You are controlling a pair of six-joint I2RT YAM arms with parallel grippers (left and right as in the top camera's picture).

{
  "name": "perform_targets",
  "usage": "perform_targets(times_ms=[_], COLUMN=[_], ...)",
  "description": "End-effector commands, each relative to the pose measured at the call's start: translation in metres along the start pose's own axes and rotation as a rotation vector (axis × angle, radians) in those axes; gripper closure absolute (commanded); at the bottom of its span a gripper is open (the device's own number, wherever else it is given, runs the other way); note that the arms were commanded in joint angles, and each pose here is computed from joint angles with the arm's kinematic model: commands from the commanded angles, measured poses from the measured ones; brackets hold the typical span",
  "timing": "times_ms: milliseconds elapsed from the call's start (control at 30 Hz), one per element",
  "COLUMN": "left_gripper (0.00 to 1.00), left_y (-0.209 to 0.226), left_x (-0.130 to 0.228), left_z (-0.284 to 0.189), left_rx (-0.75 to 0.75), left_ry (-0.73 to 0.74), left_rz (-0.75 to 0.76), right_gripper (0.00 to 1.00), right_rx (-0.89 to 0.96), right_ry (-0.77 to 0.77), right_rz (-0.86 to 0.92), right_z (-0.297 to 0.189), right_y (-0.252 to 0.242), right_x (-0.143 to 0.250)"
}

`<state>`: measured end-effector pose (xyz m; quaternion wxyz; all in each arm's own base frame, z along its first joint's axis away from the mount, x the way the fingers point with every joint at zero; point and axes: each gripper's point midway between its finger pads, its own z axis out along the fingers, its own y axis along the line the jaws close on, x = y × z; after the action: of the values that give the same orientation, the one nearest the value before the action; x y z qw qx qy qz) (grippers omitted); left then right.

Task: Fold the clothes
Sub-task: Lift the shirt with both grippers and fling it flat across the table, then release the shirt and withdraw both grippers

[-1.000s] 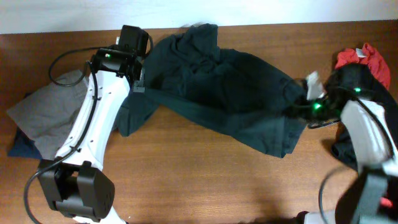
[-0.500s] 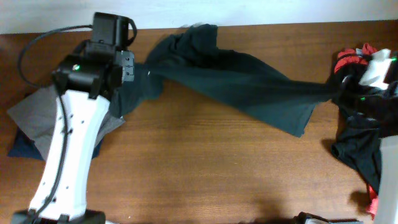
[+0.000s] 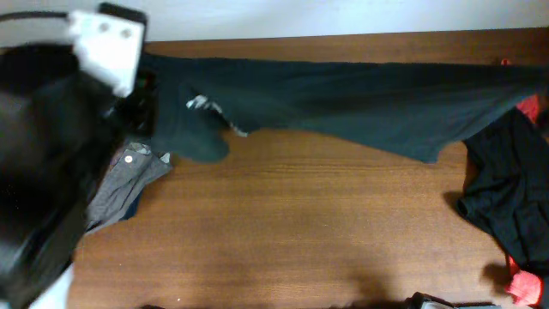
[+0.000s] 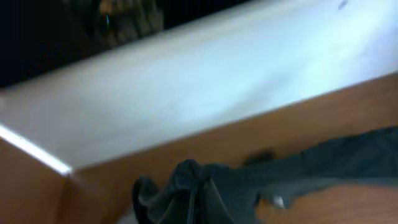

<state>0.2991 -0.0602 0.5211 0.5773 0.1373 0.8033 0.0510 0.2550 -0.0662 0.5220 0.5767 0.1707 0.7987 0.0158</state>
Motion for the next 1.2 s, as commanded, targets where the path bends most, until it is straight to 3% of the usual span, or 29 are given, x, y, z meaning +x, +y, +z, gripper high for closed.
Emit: perform_targets(times_ms=[0, 300, 533, 700, 867, 1167], left_gripper=[1.0, 1.0, 1.0, 1.0, 1.0, 0.99], left_y=[0.005, 0.033, 0.029, 0.01, -0.022, -0.078], left_x=[-0.025, -0.061, -0.065, -0.062, -0.048, 0.02], left_z=[-0.044, -0.127, -0.112, -0.044, 0.06, 0.259], left_rx=[0.012, -0.033, -0.03, -0.009, 0.025, 0.062], left_ry=[-0.121, -0.354, -0.335, -0.214, -0.059, 0.155], left_rz=[0.042, -0.011, -0.006, 0.049, 0.121, 0.207], right_gripper=[0.96, 0.96, 0.96, 0.96, 0.96, 0.96], right_rx=[0.01, -0.019, -0.016, 0.005, -0.03, -0.033], right_ry=[-0.127, -0.283, -0.27, -0.156, 0.02, 0.358], right_rz=[-0.012, -0.019, 0.002, 0.021, 0.044, 0.088], right_z=[-0.044, -0.108, -0.103, -0.057, 0.021, 0.198], right_y=[0.006, 0.021, 0.019, 0.01, 0.006, -0.026], right_x=[-0.024, -0.044, -0.044, -0.038, -0.025, 0.037])
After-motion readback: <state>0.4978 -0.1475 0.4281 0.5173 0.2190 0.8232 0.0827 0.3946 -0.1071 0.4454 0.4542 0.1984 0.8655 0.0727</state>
